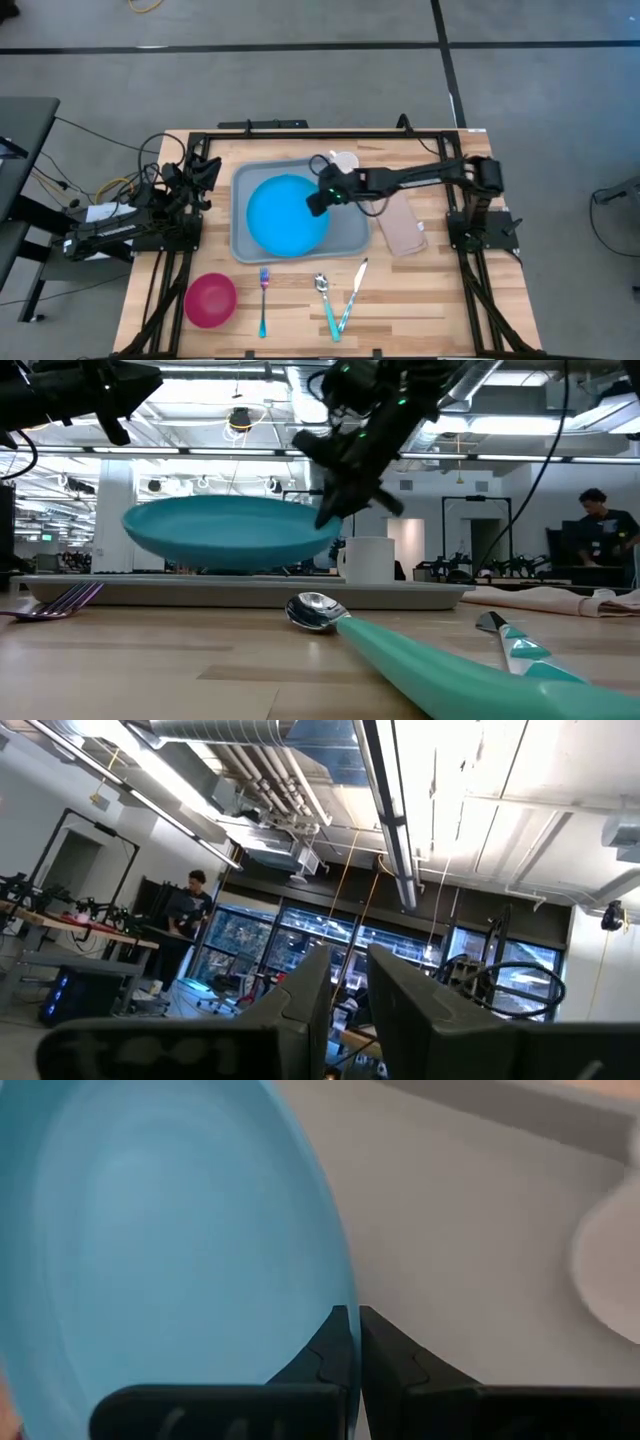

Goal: Set up tray
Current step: Put the blue plate on the center of the tray

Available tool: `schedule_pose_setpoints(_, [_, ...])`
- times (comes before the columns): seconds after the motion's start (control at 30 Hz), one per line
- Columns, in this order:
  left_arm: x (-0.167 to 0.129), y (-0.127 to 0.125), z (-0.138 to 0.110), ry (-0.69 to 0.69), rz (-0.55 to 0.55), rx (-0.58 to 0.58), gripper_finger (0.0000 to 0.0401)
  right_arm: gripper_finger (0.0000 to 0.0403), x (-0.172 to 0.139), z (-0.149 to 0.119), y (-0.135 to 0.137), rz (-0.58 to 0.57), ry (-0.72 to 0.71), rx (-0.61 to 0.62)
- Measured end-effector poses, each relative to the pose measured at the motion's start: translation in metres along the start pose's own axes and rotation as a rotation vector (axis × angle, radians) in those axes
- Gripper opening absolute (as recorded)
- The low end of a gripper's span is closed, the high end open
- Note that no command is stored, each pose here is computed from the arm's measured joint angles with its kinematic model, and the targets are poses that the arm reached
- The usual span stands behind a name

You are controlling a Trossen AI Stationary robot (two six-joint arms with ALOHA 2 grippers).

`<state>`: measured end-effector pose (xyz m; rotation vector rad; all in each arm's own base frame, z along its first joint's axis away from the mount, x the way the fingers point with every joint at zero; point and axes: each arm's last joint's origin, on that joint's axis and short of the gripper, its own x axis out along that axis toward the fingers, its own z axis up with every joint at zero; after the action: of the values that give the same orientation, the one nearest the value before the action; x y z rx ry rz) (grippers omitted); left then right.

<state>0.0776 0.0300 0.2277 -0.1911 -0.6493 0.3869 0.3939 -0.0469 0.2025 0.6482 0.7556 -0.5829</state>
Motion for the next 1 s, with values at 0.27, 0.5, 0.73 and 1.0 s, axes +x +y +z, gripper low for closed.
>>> schedule_pose_setpoints(0.27, [0.0,0.0,0.0,0.001,-0.001,0.0,0.0057,0.0002,0.037,0.003,-0.011,-0.104,0.125,0.107])
schedule_pose_setpoints(0.5, [0.0,0.0,0.0,0.004,-0.001,0.001,0.0057,0.0004,0.044,0.001,-0.02,-0.145,0.157,0.147])
schedule_pose_setpoints(0.73, [0.0,0.0,0.0,0.003,-0.001,0.001,0.0057,0.0046,0.044,0.002,-0.024,-0.153,0.167,0.116])
schedule_pose_setpoints(1.0, [0.0,0.0,0.0,0.003,-0.001,0.002,0.0057,0.0078,0.049,-0.001,-0.025,-0.157,0.178,0.092])
